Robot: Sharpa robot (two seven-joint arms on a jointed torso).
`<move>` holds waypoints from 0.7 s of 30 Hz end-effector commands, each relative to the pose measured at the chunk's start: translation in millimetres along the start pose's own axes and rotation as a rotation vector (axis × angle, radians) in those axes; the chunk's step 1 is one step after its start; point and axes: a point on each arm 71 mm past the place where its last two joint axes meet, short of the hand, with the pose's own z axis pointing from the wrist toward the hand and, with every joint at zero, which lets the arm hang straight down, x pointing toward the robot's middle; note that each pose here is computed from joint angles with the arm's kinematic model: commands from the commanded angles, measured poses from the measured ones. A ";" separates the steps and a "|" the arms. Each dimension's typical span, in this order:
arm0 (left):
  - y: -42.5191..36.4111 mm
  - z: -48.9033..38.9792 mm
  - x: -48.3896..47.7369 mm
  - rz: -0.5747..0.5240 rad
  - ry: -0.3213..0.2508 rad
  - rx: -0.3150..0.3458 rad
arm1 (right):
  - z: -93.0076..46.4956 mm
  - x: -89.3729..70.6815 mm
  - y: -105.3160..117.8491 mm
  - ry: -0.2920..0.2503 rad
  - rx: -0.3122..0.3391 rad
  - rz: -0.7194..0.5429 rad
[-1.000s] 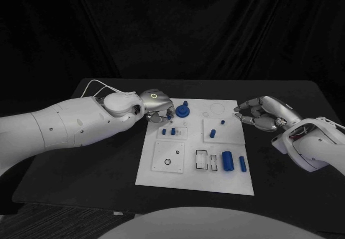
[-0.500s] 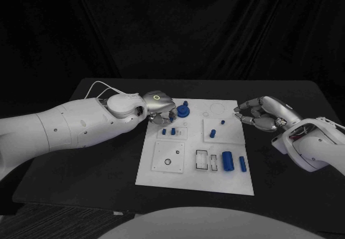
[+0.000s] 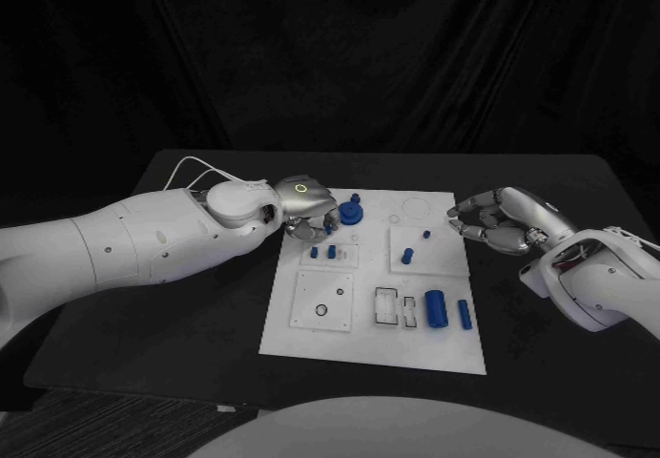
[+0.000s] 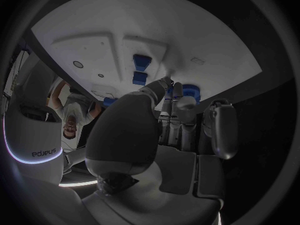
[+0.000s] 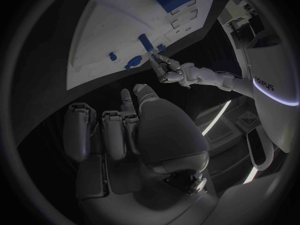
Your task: Assemble the parts on the task board
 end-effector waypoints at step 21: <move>-2.1 -2.5 4.6 -0.012 0.030 0.007 | -0.7 3.4 -2.0 0.014 0.021 -0.002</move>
